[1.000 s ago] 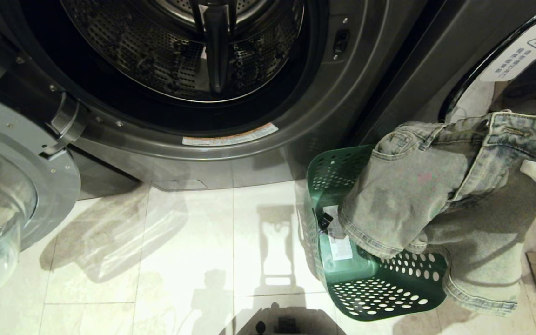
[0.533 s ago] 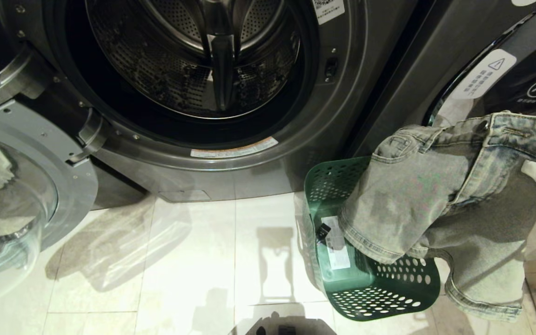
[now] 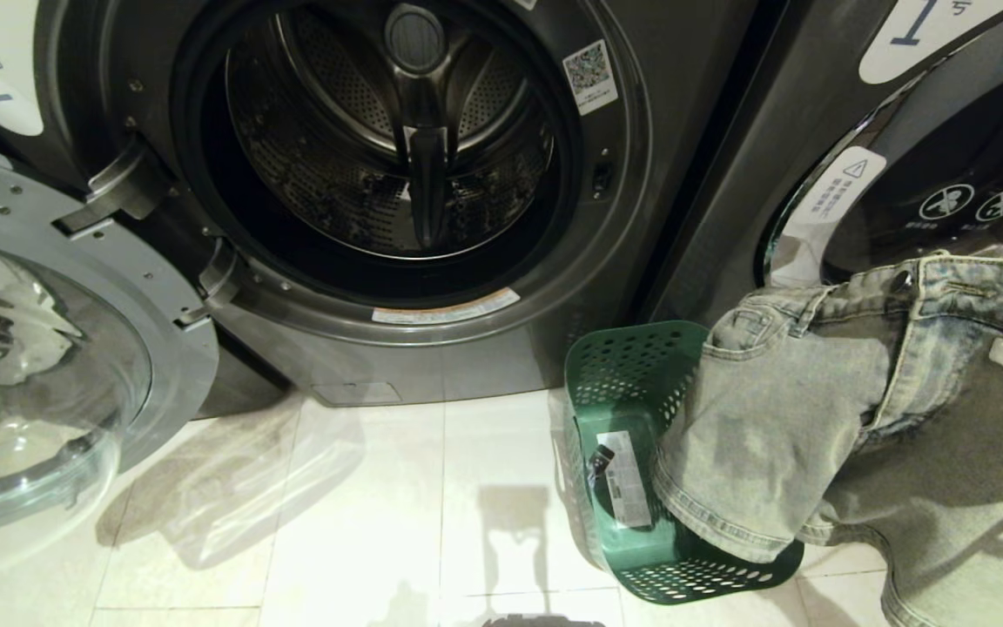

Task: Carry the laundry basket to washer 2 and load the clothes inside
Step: Place the clothes into the washing machine

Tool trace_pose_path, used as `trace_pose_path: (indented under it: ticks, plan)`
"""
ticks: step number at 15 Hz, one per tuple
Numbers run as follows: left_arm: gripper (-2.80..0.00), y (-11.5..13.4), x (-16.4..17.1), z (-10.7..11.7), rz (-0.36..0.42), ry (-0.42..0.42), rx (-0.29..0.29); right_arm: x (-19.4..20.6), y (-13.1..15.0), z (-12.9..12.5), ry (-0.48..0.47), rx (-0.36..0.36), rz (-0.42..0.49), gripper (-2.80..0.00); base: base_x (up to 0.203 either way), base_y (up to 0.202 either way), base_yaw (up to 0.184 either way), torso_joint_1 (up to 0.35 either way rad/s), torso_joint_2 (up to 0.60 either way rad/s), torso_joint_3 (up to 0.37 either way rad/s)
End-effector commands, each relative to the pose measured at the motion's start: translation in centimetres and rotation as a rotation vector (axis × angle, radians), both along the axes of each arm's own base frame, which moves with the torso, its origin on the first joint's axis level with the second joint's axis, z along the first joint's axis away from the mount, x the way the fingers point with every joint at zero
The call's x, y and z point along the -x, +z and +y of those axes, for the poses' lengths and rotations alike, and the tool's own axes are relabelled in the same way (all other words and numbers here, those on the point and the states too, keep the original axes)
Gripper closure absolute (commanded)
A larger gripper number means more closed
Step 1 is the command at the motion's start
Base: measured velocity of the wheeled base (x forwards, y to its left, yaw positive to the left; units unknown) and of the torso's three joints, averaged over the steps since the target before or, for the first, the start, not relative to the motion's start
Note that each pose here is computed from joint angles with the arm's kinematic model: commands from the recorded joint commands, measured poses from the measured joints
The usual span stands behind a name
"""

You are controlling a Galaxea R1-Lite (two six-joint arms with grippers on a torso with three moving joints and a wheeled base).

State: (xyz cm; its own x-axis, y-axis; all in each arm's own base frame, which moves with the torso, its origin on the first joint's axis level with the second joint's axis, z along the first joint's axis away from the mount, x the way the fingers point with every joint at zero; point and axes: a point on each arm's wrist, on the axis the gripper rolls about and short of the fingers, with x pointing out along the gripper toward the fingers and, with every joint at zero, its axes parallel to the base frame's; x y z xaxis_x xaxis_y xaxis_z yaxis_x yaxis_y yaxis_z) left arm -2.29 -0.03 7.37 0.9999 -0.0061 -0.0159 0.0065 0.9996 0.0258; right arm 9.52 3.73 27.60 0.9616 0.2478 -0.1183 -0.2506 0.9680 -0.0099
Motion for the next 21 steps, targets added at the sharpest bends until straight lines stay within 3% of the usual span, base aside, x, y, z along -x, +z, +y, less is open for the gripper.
trace_pose_path:
  ticks: [1, 11, 21]
  plan:
    - [0.0, 0.0, 0.0, 0.0, 0.001, 0.0, 0.0, 0.0, -0.3, 0.0, 0.003, 0.004, 0.013, 0.0, 0.0, 0.0, 0.0, 0.0, 0.0, 0.205]
    - [0.0, 0.0, 0.0, 0.0, 0.001, 0.0, -0.001, 0.3, -0.9, 0.3, 0.068, 0.015, 0.063, 0.0, 0.0, 0.0, 0.0, 0.001, 0.0, 0.196]
    - [0.0, 0.0, 0.0, 0.0, 0.001, 0.001, 0.0, 0.6, -2.0, 0.2, 0.069, 0.074, 0.072, 0.0, 0.0, 0.0, 0.0, 0.001, 0.0, 0.012]
